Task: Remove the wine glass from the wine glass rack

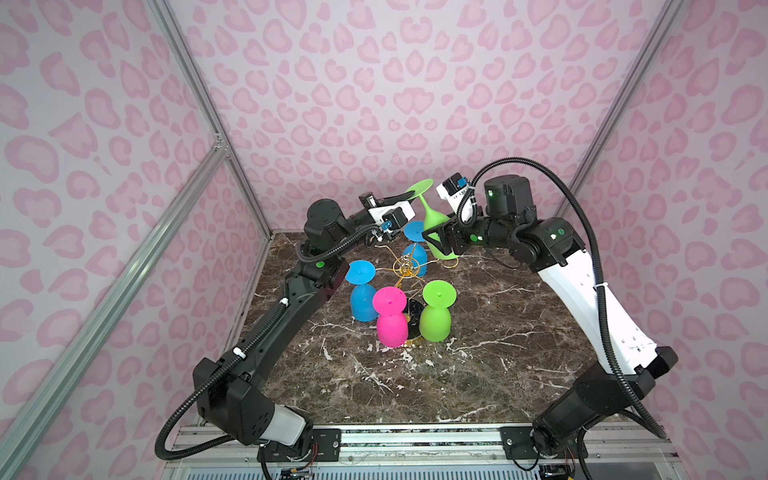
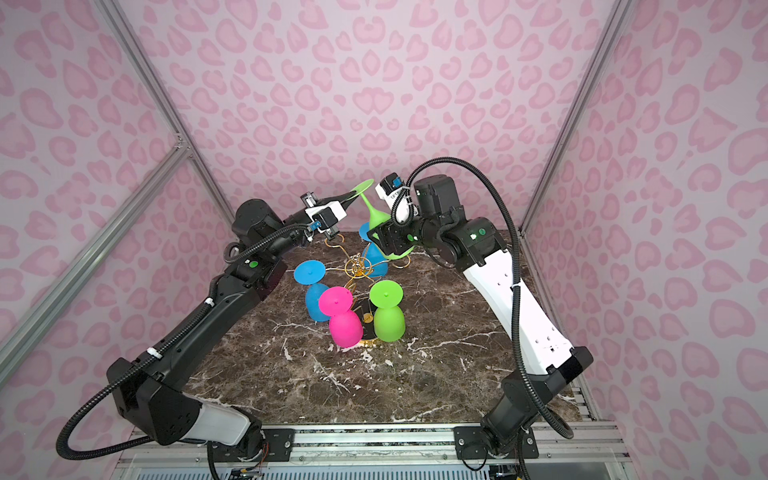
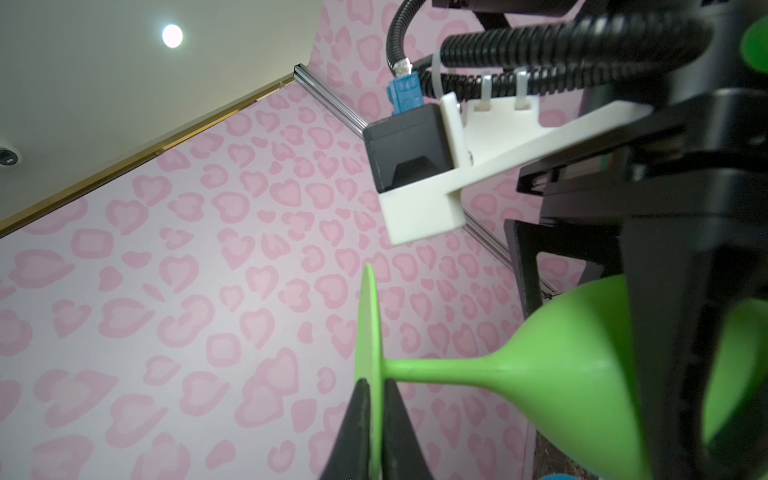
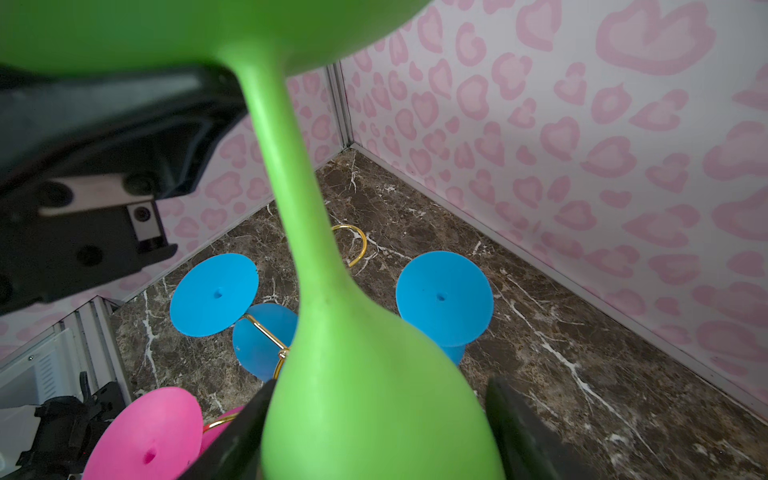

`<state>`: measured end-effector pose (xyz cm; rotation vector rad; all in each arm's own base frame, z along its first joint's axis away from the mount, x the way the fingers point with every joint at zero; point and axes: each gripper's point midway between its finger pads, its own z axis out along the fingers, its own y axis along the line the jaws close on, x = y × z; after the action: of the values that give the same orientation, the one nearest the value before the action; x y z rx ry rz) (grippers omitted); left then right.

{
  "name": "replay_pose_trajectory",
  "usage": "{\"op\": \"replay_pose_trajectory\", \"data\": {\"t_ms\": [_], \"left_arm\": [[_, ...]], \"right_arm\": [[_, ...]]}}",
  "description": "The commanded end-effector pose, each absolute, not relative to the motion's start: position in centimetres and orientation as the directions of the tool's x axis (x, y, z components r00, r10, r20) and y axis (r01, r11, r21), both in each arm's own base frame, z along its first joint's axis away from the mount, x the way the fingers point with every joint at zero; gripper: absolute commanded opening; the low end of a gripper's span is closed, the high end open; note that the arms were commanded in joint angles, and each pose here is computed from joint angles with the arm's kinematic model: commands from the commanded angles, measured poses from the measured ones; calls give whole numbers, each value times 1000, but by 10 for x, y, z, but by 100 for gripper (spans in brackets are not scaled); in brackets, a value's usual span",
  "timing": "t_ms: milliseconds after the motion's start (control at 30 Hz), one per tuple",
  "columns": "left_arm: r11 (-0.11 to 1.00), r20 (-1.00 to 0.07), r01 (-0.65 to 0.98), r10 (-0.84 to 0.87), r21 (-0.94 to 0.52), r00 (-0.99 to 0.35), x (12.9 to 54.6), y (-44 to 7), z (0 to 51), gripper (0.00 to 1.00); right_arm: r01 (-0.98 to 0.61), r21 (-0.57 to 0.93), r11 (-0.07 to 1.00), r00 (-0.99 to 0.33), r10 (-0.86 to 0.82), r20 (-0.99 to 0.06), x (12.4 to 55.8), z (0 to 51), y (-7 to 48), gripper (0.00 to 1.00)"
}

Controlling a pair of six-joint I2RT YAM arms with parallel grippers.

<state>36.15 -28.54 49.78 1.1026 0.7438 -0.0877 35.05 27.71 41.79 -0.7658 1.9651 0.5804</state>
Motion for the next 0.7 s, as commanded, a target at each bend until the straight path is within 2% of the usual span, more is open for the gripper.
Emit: {"op": "replay_pose_trajectory", "data": {"t_ms": [0,133,233,433,667], "left_arm": [[494,-569,396,268,774,777,359,-286,508,4],[545,-612,407,270,734,743,367,-281,514,3],[590,-659,426,256,686,707,373,-276,519,3],[666,-774,503,181,551,607,384,-264,523,3],[717,-869,586,58,378,491,394,-243,525,3]], "right_arm": [[-726,105,679,-380,-270,-885,351,420,283,60],[-733,114,671,-362,-243,-900,347,431,284,80],[-744,106,660,-315,-207,-926,341,449,281,87],[-768,82,635,-190,-104,-976,318,487,271,94],[-744,45,667,-32,32,-999,291,526,237,97]]}}
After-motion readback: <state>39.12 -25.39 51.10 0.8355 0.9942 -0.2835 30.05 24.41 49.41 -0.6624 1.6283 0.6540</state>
